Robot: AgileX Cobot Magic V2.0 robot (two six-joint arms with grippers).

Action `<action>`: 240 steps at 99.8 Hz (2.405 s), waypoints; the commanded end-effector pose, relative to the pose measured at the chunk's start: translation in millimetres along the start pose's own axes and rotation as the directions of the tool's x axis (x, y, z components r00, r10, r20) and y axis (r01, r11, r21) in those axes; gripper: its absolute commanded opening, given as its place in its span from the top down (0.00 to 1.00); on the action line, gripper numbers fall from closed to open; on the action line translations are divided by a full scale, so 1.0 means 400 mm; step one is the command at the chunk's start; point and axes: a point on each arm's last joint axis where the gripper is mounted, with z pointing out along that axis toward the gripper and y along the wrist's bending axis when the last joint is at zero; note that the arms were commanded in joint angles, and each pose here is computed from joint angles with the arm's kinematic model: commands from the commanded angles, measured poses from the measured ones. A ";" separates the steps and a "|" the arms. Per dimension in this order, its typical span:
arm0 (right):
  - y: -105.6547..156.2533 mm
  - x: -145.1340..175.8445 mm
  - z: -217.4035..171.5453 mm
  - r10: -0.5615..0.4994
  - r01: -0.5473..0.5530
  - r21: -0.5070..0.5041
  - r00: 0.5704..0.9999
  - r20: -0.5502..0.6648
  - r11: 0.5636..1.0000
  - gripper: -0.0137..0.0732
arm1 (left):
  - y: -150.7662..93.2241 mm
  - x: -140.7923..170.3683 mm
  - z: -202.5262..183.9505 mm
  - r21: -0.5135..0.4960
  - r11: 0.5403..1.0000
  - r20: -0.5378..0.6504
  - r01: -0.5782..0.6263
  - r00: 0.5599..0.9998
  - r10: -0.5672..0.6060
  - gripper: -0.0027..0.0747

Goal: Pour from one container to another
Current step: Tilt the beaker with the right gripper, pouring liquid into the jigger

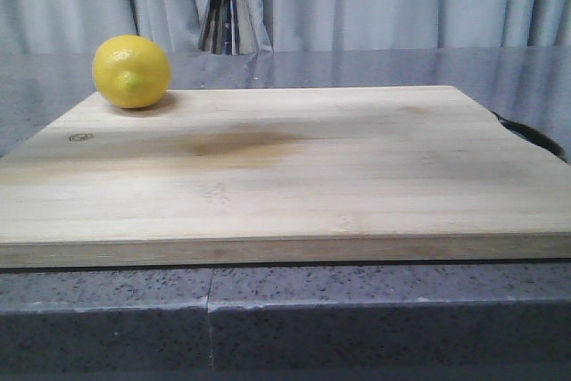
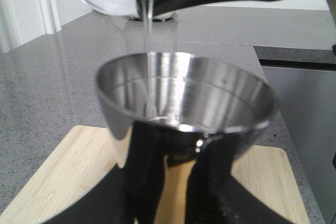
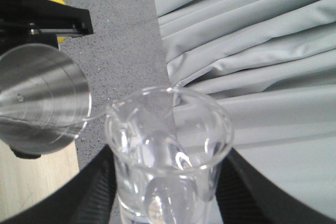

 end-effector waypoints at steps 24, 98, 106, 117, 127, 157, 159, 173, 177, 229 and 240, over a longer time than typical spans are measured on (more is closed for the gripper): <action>-0.049 -0.015 -0.033 -0.098 0.092 0.098 0.994 0.056 0.991 0.53 | -0.021 -0.082 -0.007 0.037 0.999 0.154 -0.028 0.988 0.022 0.72; -0.042 -0.037 -0.040 -0.265 0.256 0.115 0.962 0.071 0.960 0.53 | -0.021 -0.082 -0.007 0.037 0.999 0.154 -0.028 0.988 0.022 0.72; -0.042 -0.037 -0.040 -0.267 0.258 0.115 0.961 0.068 0.959 0.53 | -0.021 -0.082 -0.007 0.037 0.999 0.154 -0.028 0.988 0.022 0.72; -0.044 -0.036 -0.040 -0.287 0.278 0.124 0.956 0.060 0.953 0.53 | -0.021 -0.082 -0.007 0.037 0.999 0.154 -0.028 0.988 0.022 0.72; -0.045 -0.036 -0.040 -0.299 0.290 0.128 0.952 0.058 0.948 0.53 | -0.021 -0.082 -0.007 0.037 0.999 0.154 -0.028 0.988 0.022 0.72; -0.047 -0.036 -0.040 -0.336 0.327 0.137 0.941 0.048 0.935 0.53 | -0.021 -0.082 -0.007 0.037 0.999 0.154 -0.028 0.988 0.022 0.72; -0.047 -0.035 -0.040 -0.336 0.327 0.136 0.941 0.047 0.935 0.53 | -0.021 -0.082 -0.007 0.037 0.999 0.154 -0.028 0.988 0.022 0.72; -0.046 -0.035 -0.040 -0.295 0.286 0.132 0.954 0.054 0.949 0.53 | -0.021 -0.082 -0.007 0.037 0.999 0.154 -0.028 0.988 0.022 0.72; -0.046 -0.035 -0.040 -0.276 0.267 0.131 0.959 0.056 0.955 0.53 | -0.021 -0.082 -0.007 0.037 0.999 0.154 -0.028 0.988 0.022 0.72; -0.055 -0.034 -0.041 -0.328 0.318 0.167 0.944 0.033 0.933 0.53 | -0.021 -0.082 -0.007 0.037 0.999 0.154 -0.028 0.988 0.022 0.72; -0.055 -0.034 -0.041 -0.328 0.318 0.167 0.944 0.033 0.933 0.53 | -0.021 -0.082 -0.007 0.037 0.999 0.154 -0.028 0.988 0.022 0.72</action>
